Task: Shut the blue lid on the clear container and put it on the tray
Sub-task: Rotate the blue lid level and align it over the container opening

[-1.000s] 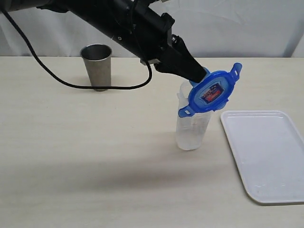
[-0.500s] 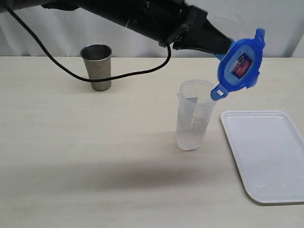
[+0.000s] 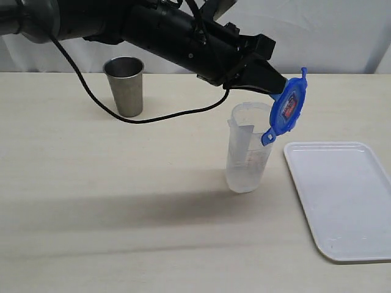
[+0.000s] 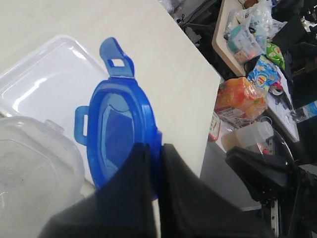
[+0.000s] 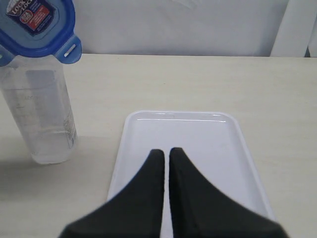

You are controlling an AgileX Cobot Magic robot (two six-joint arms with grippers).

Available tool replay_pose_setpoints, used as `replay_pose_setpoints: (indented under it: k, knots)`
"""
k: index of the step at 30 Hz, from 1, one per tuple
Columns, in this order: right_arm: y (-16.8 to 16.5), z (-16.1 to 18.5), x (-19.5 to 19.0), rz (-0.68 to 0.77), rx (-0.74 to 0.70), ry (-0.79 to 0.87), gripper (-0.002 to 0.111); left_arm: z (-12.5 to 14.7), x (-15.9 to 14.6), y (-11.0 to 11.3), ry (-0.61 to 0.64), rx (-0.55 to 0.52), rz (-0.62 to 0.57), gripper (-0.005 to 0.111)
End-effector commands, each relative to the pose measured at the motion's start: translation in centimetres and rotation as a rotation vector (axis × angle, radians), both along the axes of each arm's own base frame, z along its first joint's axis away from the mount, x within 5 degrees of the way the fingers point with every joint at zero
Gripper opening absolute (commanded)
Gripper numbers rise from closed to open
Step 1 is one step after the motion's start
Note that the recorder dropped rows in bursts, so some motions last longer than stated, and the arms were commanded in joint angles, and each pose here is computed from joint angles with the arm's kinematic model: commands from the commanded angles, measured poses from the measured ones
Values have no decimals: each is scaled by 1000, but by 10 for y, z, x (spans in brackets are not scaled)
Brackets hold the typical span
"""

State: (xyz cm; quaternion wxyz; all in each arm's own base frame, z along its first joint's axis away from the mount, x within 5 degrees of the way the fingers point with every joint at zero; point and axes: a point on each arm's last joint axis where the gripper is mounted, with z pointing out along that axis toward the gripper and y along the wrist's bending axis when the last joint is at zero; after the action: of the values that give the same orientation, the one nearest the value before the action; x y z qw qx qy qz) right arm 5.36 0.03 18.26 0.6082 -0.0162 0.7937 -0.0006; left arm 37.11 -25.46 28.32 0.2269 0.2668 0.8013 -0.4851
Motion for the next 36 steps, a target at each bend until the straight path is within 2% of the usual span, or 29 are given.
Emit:
replay_pose_setpoints:
  k: [1, 9, 18, 25, 32, 36]
  knots:
    - [0, 0, 0, -3, 2, -6, 4, 5, -4, -4, -4, -25, -22, 0]
    - [0, 0, 0, -3, 2, -6, 4, 4, -7, -3, 8, -15, -62, 0]
    - [0, 0, 0, -3, 2, -6, 4, 5, 3, 21, 38, -20, -62, 0]
    - [0, 0, 0, -3, 2, -6, 4, 3, 2, 22, 42, -11, -74, 0]
    - [0, 0, 0, -3, 2, -6, 4, -4, 4, 26, 1, 77, -68, 0]
    - [0, 0, 0, -3, 2, -6, 4, -4, 6, 26, -6, 78, -55, 0]
